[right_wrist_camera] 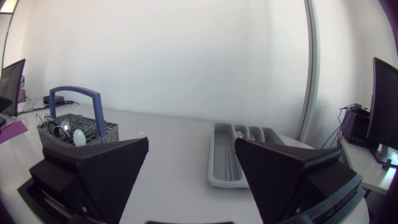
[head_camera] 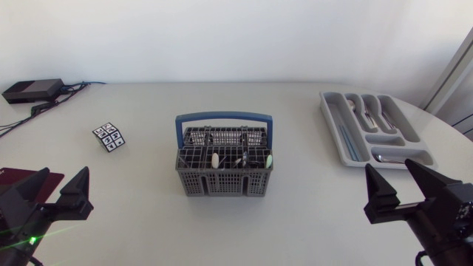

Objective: Transfer all utensils from the basket to the drawer tray.

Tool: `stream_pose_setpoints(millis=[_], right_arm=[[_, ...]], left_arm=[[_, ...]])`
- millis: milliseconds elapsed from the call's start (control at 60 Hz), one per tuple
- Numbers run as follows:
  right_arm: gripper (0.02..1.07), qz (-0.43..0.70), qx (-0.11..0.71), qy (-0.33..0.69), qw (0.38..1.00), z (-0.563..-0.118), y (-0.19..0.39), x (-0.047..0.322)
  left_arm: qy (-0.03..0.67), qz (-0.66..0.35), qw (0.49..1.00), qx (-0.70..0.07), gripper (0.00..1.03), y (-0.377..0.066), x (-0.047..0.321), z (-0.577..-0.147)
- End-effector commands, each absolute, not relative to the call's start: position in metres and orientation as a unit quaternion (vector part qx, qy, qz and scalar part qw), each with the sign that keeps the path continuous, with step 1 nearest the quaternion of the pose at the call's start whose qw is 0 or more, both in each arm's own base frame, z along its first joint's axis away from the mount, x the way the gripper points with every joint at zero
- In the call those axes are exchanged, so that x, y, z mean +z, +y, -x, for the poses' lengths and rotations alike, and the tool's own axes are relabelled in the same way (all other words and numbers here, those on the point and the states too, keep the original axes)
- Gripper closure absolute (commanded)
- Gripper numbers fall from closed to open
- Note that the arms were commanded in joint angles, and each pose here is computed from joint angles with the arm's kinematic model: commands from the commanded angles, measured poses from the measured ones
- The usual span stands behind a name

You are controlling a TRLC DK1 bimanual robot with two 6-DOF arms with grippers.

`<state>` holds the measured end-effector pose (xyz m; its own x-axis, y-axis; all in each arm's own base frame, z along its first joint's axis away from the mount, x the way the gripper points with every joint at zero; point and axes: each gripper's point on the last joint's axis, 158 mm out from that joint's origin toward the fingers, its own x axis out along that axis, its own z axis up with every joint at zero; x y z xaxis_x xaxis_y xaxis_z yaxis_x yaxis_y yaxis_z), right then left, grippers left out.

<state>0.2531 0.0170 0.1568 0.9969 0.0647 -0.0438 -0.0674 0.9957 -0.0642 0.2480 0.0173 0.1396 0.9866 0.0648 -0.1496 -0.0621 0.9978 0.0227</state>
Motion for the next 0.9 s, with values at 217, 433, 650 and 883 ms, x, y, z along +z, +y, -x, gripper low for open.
stream_pose_setpoints(millis=[217,433,650,883], right_arm=[[0.07,0.034,0.044,0.028,0.998,-0.253,0.023,0.149],[0.07,0.035,0.040,0.024,0.998,-0.253,0.021,0.151],[0.07,0.036,0.042,0.025,0.998,-0.254,0.025,0.161],[0.07,0.041,0.050,0.075,0.995,-0.269,0.032,0.162]], left_arm=[[0.109,0.000,0.994,0.032,0.04,0.016,0.115,-0.246],[0.088,-0.002,0.995,0.035,0.04,0.017,0.136,-0.246],[0.091,-0.003,0.995,0.031,0.04,0.016,0.163,-0.249],[0.187,-0.017,0.982,0.025,0.05,0.013,0.176,-0.267]])
